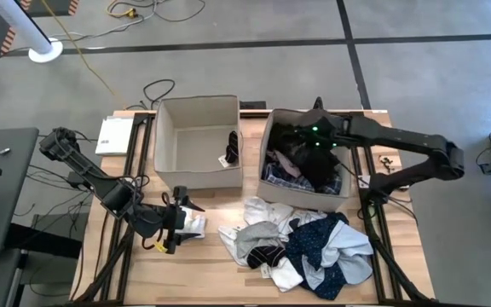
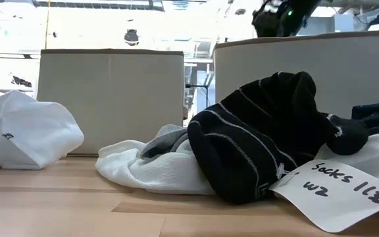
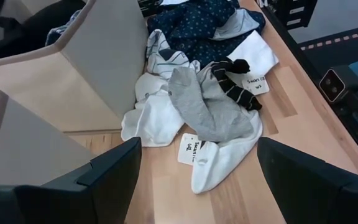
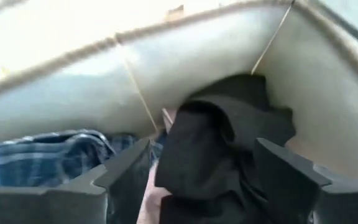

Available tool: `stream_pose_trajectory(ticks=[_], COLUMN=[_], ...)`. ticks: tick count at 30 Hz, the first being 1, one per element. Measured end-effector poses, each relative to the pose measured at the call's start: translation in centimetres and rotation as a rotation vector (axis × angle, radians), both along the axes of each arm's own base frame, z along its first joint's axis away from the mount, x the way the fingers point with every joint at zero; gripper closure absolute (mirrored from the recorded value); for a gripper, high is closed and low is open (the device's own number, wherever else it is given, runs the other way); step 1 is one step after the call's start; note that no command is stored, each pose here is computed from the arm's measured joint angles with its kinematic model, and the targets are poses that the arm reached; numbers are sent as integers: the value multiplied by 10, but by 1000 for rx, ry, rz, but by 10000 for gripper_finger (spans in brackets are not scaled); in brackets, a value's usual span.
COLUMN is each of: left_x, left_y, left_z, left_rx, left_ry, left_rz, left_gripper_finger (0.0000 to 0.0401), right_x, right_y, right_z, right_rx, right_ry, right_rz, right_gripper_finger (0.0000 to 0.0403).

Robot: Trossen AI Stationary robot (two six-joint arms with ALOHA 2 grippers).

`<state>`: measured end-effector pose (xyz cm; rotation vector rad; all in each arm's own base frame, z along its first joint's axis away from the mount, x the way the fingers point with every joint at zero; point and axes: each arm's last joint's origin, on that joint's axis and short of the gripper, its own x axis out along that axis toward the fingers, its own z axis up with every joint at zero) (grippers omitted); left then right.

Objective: Sort clothes
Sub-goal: Put the black clothes into the right white laundry bin, then put the black sock into the right white laundry bin

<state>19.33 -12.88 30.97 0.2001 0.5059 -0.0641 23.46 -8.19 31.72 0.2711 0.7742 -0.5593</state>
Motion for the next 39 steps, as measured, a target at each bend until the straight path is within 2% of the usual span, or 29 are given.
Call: stream_pose_trajectory(ticks=[8, 15, 20, 31, 35, 39], left_x=[0, 0, 0, 3, 13, 30], left_y=[0, 0, 0, -2, -12, -27], left_z=[0, 0, 0, -1, -7, -21], left_rx=[-13, -16, -16, -19, -57, -42], left_ry=[-2, -3, -3, -4, 9, 7], left_rz=[7, 8, 8, 6, -67, -125], left_gripper_finger=[85, 85, 85, 85, 85, 85], right_x=[-19, -27, -29, -22, -14, -4], right_y=[20, 52, 79, 145, 170, 196], right_z=[29, 46, 49, 41, 28, 12], right_rx=[-33, -45, -26, 79, 96, 109], right_ry=[-161, -276, -301, -284, -224, -164], right_rz=[40, 178, 302, 549, 631, 696], right_gripper_finger=[107, 107, 107, 107, 107, 107])
